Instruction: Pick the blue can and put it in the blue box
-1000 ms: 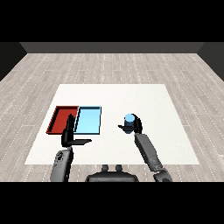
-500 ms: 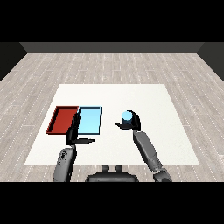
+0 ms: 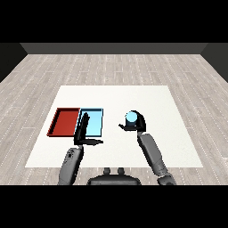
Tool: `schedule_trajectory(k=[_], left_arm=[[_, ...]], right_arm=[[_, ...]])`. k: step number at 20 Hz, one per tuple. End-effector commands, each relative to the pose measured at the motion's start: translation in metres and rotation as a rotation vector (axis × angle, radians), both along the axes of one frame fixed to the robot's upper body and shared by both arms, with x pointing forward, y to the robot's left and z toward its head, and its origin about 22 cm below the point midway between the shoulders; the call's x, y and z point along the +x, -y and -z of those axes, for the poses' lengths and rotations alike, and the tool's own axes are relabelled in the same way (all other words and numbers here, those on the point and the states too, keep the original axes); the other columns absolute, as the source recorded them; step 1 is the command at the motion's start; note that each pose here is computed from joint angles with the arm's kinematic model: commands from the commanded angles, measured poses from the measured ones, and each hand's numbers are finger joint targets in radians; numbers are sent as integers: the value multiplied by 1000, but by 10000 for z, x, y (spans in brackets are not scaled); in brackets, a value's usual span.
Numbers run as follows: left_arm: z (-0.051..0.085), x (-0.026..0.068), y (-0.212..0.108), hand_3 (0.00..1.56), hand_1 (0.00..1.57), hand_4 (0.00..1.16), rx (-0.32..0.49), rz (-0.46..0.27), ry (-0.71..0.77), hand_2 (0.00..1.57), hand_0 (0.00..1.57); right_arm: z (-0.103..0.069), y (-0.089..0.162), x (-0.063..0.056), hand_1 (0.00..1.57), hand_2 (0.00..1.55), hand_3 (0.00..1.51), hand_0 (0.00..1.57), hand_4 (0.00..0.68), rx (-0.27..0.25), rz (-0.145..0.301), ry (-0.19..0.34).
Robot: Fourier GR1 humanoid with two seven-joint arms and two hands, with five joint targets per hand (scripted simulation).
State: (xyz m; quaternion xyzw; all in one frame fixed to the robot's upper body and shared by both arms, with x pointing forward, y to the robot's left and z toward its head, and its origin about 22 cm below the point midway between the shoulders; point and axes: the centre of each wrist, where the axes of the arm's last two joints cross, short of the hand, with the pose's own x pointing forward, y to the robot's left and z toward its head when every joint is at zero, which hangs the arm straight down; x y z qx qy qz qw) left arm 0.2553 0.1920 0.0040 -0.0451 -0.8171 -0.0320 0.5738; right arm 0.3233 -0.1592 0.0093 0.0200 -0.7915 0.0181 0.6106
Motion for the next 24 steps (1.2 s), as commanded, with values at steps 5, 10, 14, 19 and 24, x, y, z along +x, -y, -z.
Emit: schedule_trajectory(k=[5, 10, 14, 19, 24], left_arm=[[38, -42, 277, 0, 0, 0, -23, 40, -23, 0, 0], [17, 175, 470, 0, 0, 0, -59, 88, -38, 0, 0], [-85, 152, 469, 0, 0, 0, -56, 103, -36, 0, 0], [95, 228, 598, 0, 0, 0, -21, 117, -15, 0, 0], [18, 129, 726, 0, 0, 0, -19, 134, -54, 0, 0]], right_arm=[[-96, -41, 22, 1450, 1462, 1358, 1450, 567, 4, -26, 31], [-185, 62, -4, 1472, 1473, 1382, 1472, 560, -15, -40, 37], [-338, -108, 221, 1446, 1469, 1383, 1446, 562, -8, -50, 46], [-273, -217, 16, 1443, 1468, 1389, 1443, 566, 2, -91, 73], [-311, -435, -64, 1450, 1464, 1374, 1450, 550, 20, -110, 56]])
